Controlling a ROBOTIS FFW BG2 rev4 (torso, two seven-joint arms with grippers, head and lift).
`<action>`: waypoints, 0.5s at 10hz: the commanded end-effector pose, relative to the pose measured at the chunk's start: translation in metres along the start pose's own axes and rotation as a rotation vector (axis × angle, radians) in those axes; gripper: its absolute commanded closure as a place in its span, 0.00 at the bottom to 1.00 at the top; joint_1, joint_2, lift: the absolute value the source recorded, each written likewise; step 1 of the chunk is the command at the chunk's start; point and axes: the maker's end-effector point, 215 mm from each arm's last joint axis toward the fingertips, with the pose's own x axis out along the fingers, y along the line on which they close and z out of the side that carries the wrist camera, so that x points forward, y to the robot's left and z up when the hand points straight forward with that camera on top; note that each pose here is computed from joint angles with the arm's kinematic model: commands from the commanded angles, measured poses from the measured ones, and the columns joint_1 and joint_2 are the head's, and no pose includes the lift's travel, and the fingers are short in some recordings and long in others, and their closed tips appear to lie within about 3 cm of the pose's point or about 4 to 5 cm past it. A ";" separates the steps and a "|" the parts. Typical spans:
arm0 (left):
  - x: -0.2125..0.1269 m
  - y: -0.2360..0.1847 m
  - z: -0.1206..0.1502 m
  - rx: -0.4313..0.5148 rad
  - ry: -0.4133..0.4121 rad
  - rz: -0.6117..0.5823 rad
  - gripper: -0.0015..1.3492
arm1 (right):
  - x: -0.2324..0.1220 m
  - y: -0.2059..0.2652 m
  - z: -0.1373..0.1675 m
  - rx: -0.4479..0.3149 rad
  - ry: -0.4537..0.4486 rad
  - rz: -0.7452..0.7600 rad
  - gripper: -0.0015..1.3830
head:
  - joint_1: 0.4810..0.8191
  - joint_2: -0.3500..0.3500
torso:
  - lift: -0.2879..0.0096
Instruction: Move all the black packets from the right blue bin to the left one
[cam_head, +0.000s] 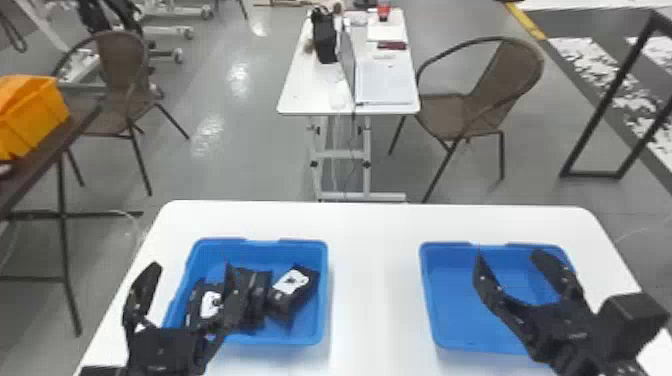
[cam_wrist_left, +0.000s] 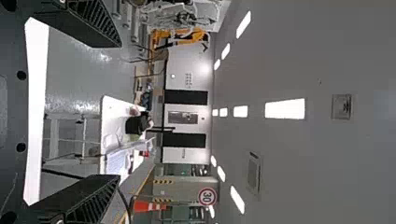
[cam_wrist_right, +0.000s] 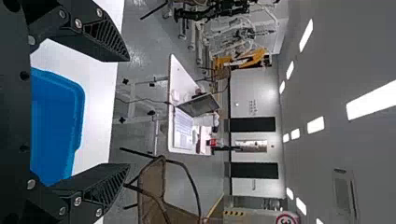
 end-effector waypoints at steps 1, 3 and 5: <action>-0.026 0.006 -0.011 0.030 0.046 0.004 0.01 | -0.019 0.004 -0.009 0.003 0.017 -0.014 0.18 | 0.63 0.58 | 0.97; -0.030 0.012 -0.011 0.096 0.066 -0.008 0.04 | -0.038 0.012 -0.022 -0.021 0.057 -0.035 0.18 | 0.63 0.59 | 0.97; -0.036 0.029 -0.007 0.156 0.072 0.003 0.05 | -0.042 0.013 -0.025 -0.019 0.063 -0.061 0.18 | 0.63 0.62 | 0.97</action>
